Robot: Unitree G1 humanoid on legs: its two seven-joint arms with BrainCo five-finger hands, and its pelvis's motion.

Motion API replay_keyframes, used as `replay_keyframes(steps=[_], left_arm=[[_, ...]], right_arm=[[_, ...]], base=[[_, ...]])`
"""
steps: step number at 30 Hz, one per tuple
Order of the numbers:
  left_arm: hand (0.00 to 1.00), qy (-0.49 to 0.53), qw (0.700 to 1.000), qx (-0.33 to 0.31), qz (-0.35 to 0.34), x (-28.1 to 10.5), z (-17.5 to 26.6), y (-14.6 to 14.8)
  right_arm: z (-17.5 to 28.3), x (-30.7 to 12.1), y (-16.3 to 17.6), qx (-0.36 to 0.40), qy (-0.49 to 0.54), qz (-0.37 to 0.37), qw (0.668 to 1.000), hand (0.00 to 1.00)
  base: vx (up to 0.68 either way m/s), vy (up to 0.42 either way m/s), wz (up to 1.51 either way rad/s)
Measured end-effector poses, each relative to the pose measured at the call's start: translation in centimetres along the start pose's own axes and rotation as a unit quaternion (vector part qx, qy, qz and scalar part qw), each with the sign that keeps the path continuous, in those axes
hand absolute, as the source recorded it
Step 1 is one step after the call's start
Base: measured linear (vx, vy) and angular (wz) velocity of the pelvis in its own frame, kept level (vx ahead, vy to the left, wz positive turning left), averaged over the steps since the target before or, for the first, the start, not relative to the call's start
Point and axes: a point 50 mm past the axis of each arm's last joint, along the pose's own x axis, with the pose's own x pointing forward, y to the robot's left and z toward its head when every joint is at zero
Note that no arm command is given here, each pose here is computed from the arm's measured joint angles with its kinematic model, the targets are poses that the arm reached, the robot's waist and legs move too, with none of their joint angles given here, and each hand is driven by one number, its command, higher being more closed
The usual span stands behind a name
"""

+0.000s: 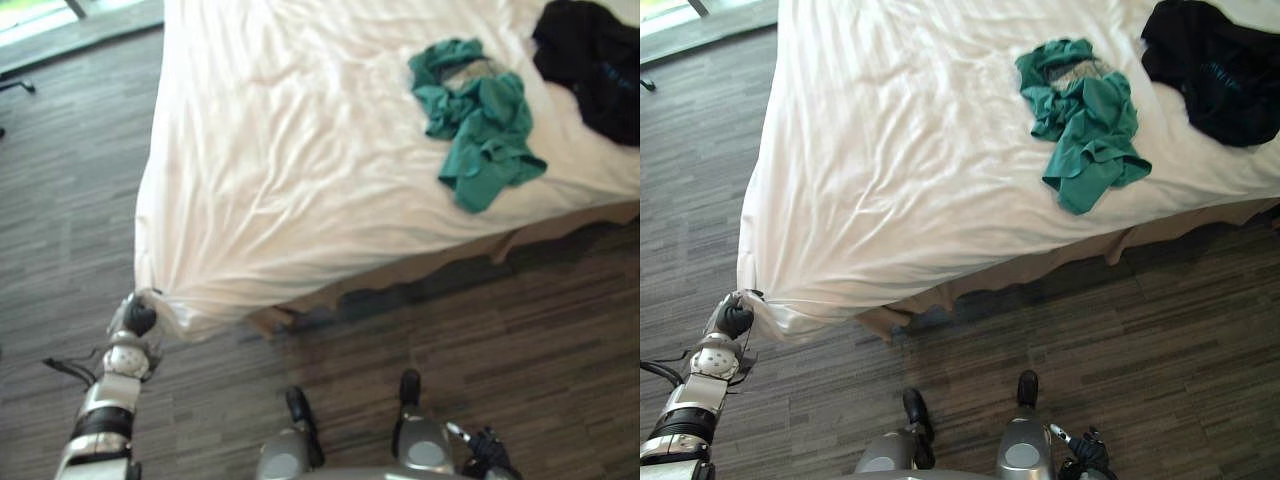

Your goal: Tidy the bed and pick cloth on bed and put in laundry

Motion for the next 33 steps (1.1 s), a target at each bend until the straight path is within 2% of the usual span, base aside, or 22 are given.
replay_keyframes(steps=[6,10,13,17,18,22,25,27,28,30,33], left_arm=[[0.0,0.118,0.991,-0.067,-0.011,-3.0,-5.3,-3.9],[0.0,0.263,0.956,-0.125,-0.042,-8.6,-11.1,-7.9],[0.0,0.313,0.93,-0.184,-0.057,-11.7,-12.5,-10.7],[0.0,0.324,0.911,-0.248,-0.06,-13.1,-11.9,-12.7],[0.0,0.31,0.912,-0.26,-0.062,-12.8,-11.3,-13.0],[0.0,0.253,0.926,-0.27,-0.078,-11.9,-8.9,-13.6],[0.0,0.218,0.931,-0.272,-0.104,-11.7,-7.3,-14.5],[0.0,0.208,0.928,-0.28,-0.13,-12.2,-6.4,-15.8],[0.0,0.207,0.928,-0.28,-0.133,-12.2,-6.3,-15.9],[0.0,0.201,0.925,-0.284,-0.152,-12.7,-5.8,-16.7],[0.0,0.201,0.924,-0.28,-0.169,-13.3,-5.9,-17.2]], right_arm=[[-1.8,-0.5,-1.5,0.006,0.034,-0.023,0.999,0.0],[-2.7,-0.7,-2.4,0.026,0.052,-0.041,0.997,0.0],[-2.6,-0.7,-2.1,0.035,0.05,-0.041,0.997,0.0],[-1.8,-0.5,-1.7,0.044,0.033,-0.038,0.998,0.0],[-1.2,-0.4,-1.6,0.046,0.022,-0.037,0.998,1.0],[3.3,-0.2,-0.9,0.042,-0.065,-0.021,0.997,1.0],[8.2,-0.7,-0.1,-0.011,-0.166,0.007,0.986,1.0],[13.0,-1.7,1.8,-0.049,-0.261,0.044,0.963,1.0],[13.5,-1.8,2.1,-0.054,-0.271,0.05,0.96,1.0],[17.3,-3.2,4.8,-0.081,-0.347,0.09,0.93,1.0],[20.5,-5.0,8.5,-0.103,-0.405,0.143,0.897,1.0]], base=[[-0.02,-0.005,0.06],[0.06,-0.002,0.1],[0.08,0.002,0.07],[0.03,0.006,0.0],[-0.03,-0.004,-0.03],[-0.09,-0.008,-0.09],[-0.1,-0.006,-0.05],[-0.12,-0.009,0.0],[-0.08,-0.008,0.06],[-0.02,-0.007,0.09],[0.01,-0.005,0.13]])
